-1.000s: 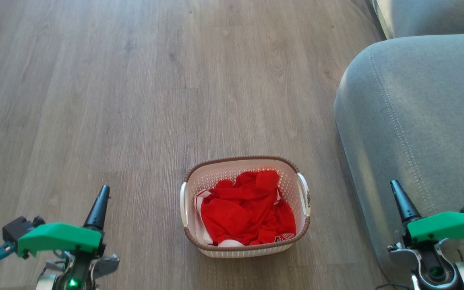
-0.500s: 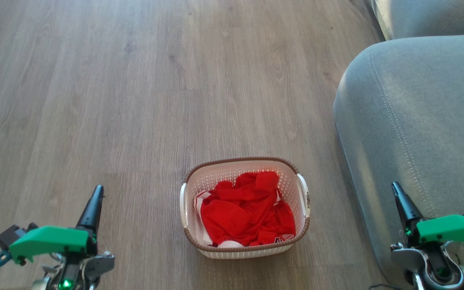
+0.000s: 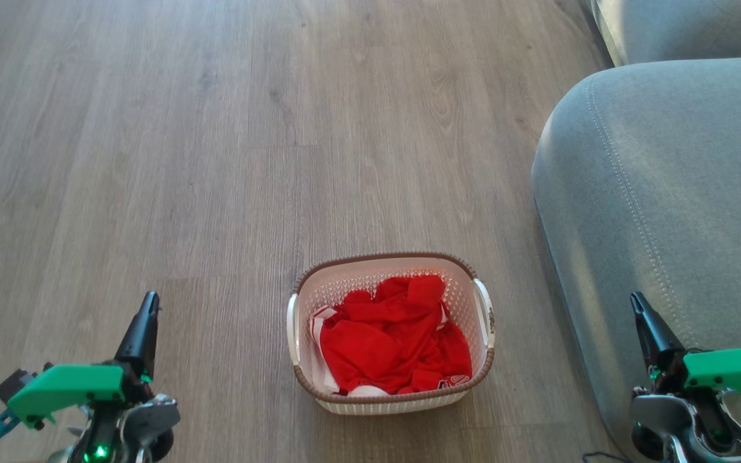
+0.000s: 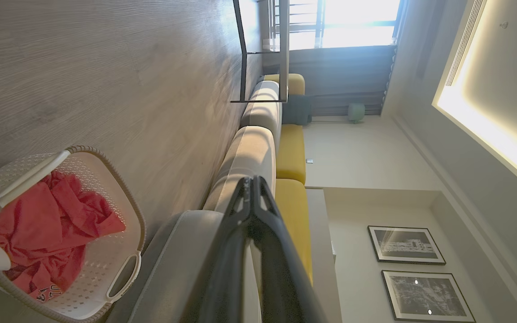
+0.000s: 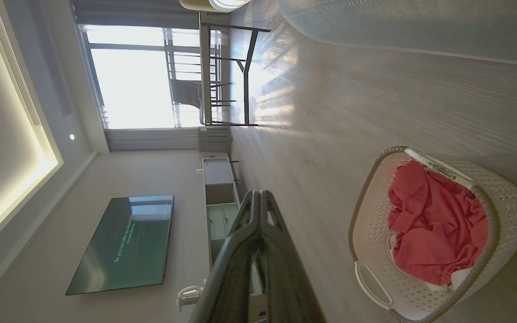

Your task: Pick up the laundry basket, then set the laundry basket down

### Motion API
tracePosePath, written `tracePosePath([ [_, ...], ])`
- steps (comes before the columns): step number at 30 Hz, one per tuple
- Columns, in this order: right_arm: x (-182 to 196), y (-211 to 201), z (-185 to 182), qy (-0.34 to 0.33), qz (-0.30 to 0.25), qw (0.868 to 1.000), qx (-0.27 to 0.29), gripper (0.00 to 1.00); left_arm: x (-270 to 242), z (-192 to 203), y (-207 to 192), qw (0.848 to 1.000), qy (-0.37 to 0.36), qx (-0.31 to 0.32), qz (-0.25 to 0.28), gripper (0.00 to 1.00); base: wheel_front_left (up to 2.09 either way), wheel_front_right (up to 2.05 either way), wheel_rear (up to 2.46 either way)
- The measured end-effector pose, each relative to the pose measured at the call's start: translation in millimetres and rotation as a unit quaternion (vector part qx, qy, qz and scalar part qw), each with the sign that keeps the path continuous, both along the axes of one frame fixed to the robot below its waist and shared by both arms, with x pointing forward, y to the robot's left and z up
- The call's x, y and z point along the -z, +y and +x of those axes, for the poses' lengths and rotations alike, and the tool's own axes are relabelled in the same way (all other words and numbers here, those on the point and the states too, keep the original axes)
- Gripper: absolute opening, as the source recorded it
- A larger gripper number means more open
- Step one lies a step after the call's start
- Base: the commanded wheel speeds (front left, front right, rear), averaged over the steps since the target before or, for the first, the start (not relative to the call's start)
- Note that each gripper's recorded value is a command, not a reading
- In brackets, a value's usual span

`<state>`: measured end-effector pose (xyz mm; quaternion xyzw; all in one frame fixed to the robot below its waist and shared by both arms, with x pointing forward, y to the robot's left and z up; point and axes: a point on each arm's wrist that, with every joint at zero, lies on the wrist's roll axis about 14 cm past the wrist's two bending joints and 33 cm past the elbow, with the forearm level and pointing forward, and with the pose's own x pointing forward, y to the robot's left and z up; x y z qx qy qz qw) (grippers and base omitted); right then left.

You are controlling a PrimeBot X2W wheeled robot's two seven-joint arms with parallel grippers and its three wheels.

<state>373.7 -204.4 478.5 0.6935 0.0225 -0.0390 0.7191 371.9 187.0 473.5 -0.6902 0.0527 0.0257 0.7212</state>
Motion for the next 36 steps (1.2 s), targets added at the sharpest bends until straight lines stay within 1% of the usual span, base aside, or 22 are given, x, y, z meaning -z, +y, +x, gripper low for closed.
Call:
tracePosePath([
  [4,0.3,-1.1,-0.4,-0.001,0.021,1.0,0.003,0.0,0.1,-0.3,0.0,1.0,-0.003,-0.005,-0.022,0.0,0.0,0.0,0.0],
  [36,0.1,-1.5,-0.4,-0.002,0.024,1.0,0.004,0.0,-0.8,0.1,4.1,1.0,-0.004,-0.011,-0.024,0.0,0.0,0.0,0.0],
])
